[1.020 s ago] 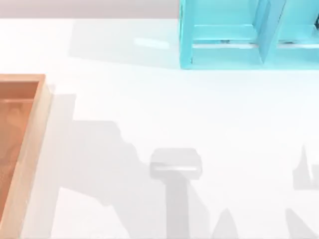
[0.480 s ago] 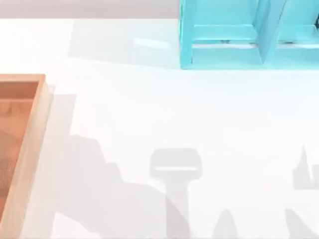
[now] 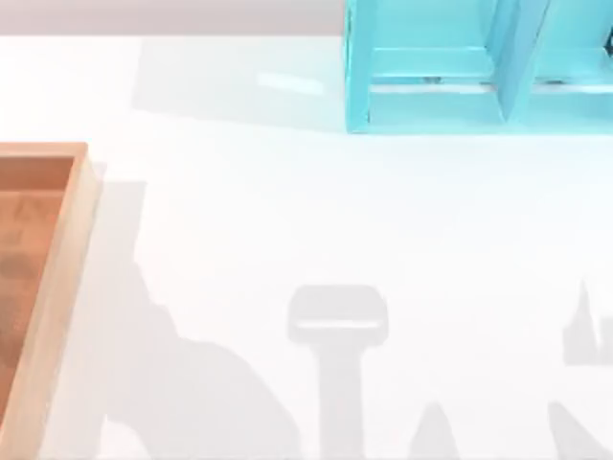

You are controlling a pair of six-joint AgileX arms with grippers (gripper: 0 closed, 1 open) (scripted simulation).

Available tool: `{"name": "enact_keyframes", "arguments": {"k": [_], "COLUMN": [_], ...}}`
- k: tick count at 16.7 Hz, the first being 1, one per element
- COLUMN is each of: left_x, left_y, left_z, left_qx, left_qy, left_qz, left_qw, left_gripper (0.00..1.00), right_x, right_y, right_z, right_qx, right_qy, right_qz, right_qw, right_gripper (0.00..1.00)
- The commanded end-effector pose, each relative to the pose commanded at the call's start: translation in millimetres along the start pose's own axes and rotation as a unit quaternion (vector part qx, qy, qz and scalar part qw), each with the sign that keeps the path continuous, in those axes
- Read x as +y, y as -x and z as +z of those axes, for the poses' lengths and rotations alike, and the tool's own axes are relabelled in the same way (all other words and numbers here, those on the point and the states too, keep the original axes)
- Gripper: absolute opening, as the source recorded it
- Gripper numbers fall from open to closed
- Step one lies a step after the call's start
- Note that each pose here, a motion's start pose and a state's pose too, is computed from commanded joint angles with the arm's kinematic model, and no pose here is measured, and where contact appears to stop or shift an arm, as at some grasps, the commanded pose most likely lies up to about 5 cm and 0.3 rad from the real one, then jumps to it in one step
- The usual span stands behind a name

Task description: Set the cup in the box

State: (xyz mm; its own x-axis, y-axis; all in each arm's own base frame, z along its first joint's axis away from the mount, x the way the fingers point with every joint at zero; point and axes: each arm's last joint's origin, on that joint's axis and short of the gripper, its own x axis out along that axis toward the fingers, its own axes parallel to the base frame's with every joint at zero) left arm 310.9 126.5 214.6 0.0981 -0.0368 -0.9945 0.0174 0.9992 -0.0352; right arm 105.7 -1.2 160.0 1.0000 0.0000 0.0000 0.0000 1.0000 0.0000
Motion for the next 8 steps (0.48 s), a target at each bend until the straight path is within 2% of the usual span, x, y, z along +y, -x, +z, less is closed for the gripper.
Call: {"name": "enact_keyframes", "arguments": {"k": [5, 8], "left_x": [-1.0, -1.0], "left_y": [-4.5, -4.5], "left_z": [-0.7, -0.7], "left_qx": [0.000, 0.000], "left_qy": [0.000, 0.000], "left_qz": [0.000, 0.000], "left_qw": [1.000, 1.000], "left_gripper": [0.00, 0.23], "right_x": [0.0, 0.0], "right_y": [0.0, 0.0], "right_z": [0.0, 0.0], "right_qx": [0.000, 0.000], "right_qy": [0.000, 0.000], "right_qz": [0.000, 0.000], "right_qw": [1.000, 1.000], "right_gripper": [1.00, 1.00]}}
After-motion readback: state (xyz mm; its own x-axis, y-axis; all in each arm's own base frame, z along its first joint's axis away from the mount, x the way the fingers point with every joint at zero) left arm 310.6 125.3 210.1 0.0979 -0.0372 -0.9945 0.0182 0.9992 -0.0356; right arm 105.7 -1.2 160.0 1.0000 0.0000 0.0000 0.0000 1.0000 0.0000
